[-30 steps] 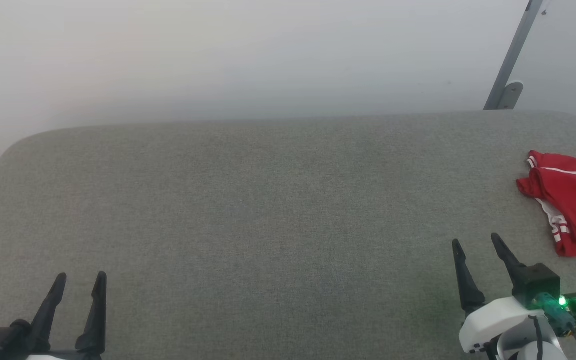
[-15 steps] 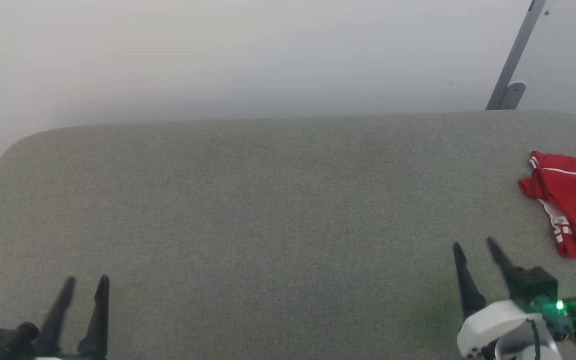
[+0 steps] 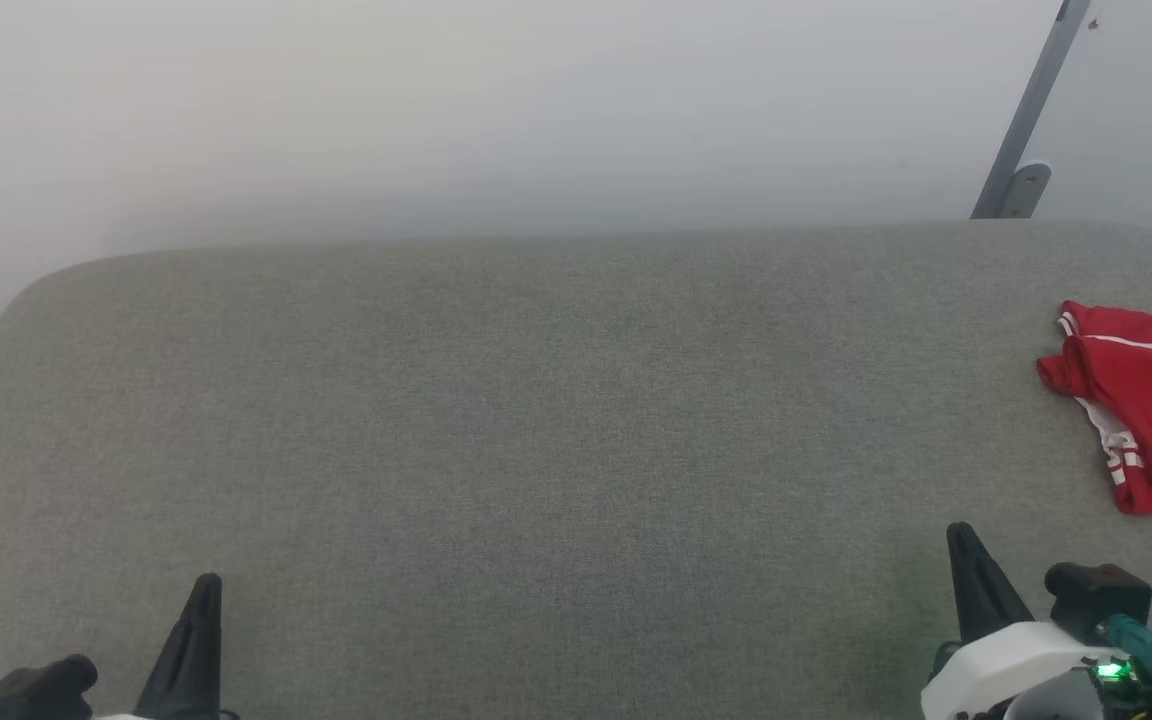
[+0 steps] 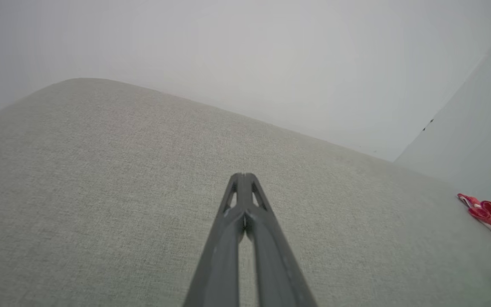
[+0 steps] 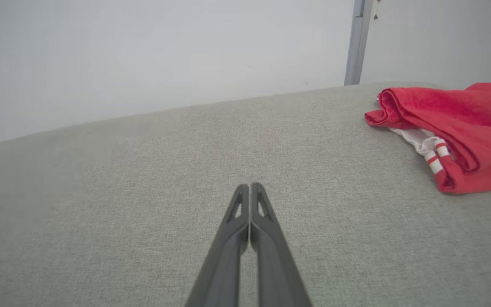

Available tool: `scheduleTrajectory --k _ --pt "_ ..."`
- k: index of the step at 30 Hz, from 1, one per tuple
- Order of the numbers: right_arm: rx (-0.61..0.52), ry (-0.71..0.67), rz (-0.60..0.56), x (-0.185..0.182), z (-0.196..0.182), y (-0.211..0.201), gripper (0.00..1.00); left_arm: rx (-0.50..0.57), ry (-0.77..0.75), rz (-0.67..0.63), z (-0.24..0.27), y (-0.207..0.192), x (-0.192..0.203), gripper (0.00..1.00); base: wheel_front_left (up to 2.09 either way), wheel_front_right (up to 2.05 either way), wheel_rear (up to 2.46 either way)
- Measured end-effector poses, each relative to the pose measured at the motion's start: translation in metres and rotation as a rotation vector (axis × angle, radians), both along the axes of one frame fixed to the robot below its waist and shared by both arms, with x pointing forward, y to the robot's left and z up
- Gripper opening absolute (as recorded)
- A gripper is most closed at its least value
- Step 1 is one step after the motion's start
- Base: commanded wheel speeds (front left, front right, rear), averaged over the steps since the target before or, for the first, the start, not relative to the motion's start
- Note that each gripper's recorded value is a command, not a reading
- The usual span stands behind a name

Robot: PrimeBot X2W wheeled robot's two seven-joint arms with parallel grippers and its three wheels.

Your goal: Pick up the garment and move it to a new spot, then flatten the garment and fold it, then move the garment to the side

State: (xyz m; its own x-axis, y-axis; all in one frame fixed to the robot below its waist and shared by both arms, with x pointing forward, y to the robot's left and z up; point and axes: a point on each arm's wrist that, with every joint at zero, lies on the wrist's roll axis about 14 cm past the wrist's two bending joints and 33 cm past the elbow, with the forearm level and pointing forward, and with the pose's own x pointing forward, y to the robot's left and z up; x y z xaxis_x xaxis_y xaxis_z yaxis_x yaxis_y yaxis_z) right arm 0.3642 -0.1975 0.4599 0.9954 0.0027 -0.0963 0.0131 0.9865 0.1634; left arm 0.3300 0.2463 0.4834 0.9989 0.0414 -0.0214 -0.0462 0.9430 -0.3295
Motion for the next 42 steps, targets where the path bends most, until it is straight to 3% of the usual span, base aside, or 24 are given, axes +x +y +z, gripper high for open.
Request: scheduleTrajectory --k 14,42 --pt "0.273 -0.002 -0.066 0.003 0.005 -0.005 0.0 -0.25 0.008 0.041 -0.001 -0.003 0.011 0.0 0.0 0.0 0.0" --pt "0.69 -0.017 -0.122 0.01 0.015 -0.009 0.0 -0.616 0.007 0.059 0.001 -0.015 0.028 0.0 0.0 0.0 0.0"
